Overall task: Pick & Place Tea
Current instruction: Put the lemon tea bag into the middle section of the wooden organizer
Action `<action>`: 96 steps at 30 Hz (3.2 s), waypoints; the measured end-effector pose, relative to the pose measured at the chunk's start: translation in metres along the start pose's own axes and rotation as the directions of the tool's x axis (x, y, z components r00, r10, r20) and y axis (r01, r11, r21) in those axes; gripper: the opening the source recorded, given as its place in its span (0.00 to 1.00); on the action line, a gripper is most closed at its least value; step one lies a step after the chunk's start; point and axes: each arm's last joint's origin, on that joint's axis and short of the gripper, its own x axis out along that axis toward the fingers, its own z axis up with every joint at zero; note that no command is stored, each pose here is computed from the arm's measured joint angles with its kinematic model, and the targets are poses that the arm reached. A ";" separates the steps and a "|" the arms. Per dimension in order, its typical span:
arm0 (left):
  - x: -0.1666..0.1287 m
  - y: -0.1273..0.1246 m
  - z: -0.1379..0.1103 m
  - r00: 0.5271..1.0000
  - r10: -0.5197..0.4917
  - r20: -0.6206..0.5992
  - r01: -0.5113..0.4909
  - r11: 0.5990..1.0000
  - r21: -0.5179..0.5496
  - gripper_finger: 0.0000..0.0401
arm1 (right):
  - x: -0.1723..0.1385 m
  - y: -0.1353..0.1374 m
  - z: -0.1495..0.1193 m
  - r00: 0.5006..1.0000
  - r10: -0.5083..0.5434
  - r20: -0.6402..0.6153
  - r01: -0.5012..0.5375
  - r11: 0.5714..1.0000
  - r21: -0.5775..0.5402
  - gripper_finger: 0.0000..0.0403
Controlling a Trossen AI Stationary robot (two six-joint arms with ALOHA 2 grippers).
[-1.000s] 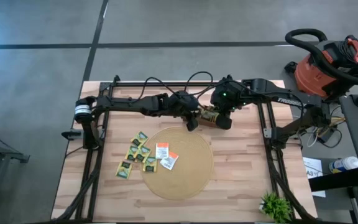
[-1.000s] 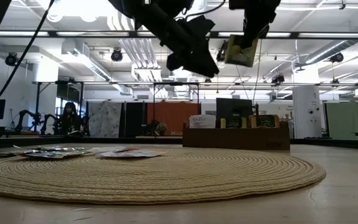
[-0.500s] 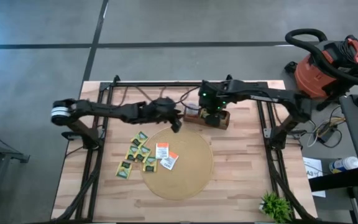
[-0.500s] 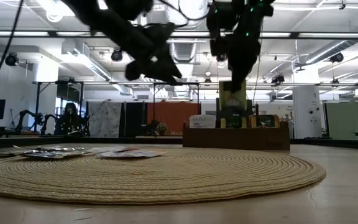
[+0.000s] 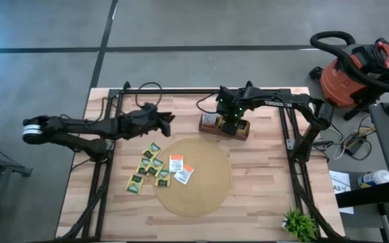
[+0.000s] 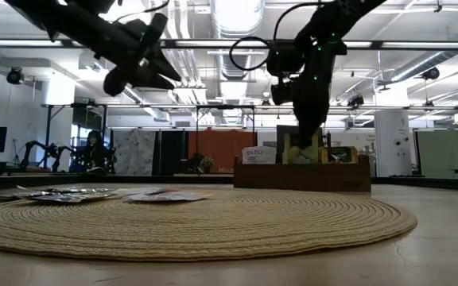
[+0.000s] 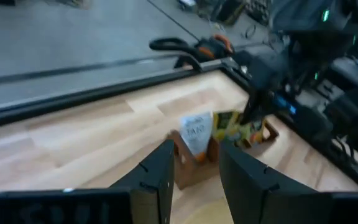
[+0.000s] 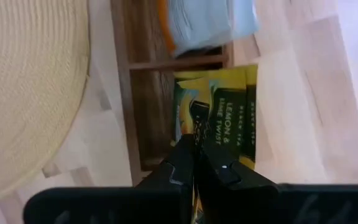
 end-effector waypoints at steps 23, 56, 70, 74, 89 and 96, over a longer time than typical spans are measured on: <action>-0.012 0.008 0.000 0.999 0.014 0.039 -0.013 1.000 -0.010 0.29 | 0.026 -0.002 -0.018 1.000 -0.005 -0.021 0.004 1.000 -0.014 0.02; -0.012 0.008 0.000 0.999 0.014 0.038 -0.013 1.000 -0.019 0.29 | 0.011 -0.002 -0.013 0.998 -0.045 -0.034 0.044 0.999 -0.008 0.08; -0.012 0.007 -0.001 1.000 -0.028 0.009 0.028 0.999 -0.018 0.29 | -0.009 -0.002 -0.016 0.996 -0.086 0.020 0.086 0.996 -0.013 0.35; -0.012 0.006 -0.004 0.994 -0.094 -0.052 0.095 0.995 0.007 0.29 | -0.032 0.000 -0.020 0.992 -0.090 0.094 0.092 0.996 -0.010 0.35; -0.029 0.048 -0.060 0.728 0.300 -0.616 -0.391 0.920 -0.015 0.29 | -0.087 0.009 -0.034 0.958 -0.014 0.287 -0.013 0.996 0.089 0.31; -0.023 0.051 -0.069 0.675 0.360 -0.644 -0.432 0.901 0.051 0.29 | -0.066 0.021 -0.023 0.967 0.016 0.253 -0.028 0.998 0.047 0.32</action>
